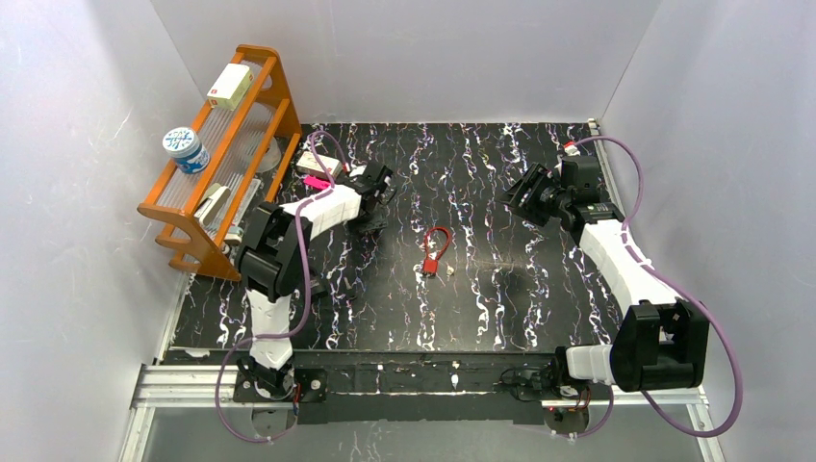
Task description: Unlock with the key
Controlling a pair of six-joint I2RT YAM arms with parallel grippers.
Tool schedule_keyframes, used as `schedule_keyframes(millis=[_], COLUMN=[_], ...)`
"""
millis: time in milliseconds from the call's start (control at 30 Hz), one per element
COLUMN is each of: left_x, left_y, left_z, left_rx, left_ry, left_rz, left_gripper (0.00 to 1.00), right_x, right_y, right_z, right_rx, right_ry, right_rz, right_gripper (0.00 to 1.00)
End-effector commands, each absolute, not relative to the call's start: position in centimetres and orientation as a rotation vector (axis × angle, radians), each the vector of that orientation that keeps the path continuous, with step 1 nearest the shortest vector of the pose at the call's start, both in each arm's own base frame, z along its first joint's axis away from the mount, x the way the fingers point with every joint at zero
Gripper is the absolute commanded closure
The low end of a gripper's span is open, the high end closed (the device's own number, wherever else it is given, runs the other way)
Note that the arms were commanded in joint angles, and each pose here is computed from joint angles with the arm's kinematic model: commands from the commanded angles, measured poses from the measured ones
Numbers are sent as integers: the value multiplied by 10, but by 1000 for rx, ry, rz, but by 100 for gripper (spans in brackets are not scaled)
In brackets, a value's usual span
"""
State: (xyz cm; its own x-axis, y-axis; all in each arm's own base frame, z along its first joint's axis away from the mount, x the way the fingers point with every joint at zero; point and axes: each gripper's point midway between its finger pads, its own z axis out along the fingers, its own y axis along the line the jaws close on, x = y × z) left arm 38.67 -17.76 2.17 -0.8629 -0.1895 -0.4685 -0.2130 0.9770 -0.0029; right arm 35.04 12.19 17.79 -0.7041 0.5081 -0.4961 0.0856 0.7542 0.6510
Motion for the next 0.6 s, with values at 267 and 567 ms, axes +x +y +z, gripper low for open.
schedule_keyframes(millis=[267, 567], left_x=[408, 398], left_y=[-176, -170], left_z=[22, 21], left_rx=[-297, -306], left_ry=[2588, 2608], left_rz=[104, 135], left_gripper=[69, 80], right_x=[352, 351], right_y=[131, 140], right_z=[174, 171], right_rx=[383, 355], right_ry=[2288, 2327], right_rz=[843, 887], right_gripper=[40, 46])
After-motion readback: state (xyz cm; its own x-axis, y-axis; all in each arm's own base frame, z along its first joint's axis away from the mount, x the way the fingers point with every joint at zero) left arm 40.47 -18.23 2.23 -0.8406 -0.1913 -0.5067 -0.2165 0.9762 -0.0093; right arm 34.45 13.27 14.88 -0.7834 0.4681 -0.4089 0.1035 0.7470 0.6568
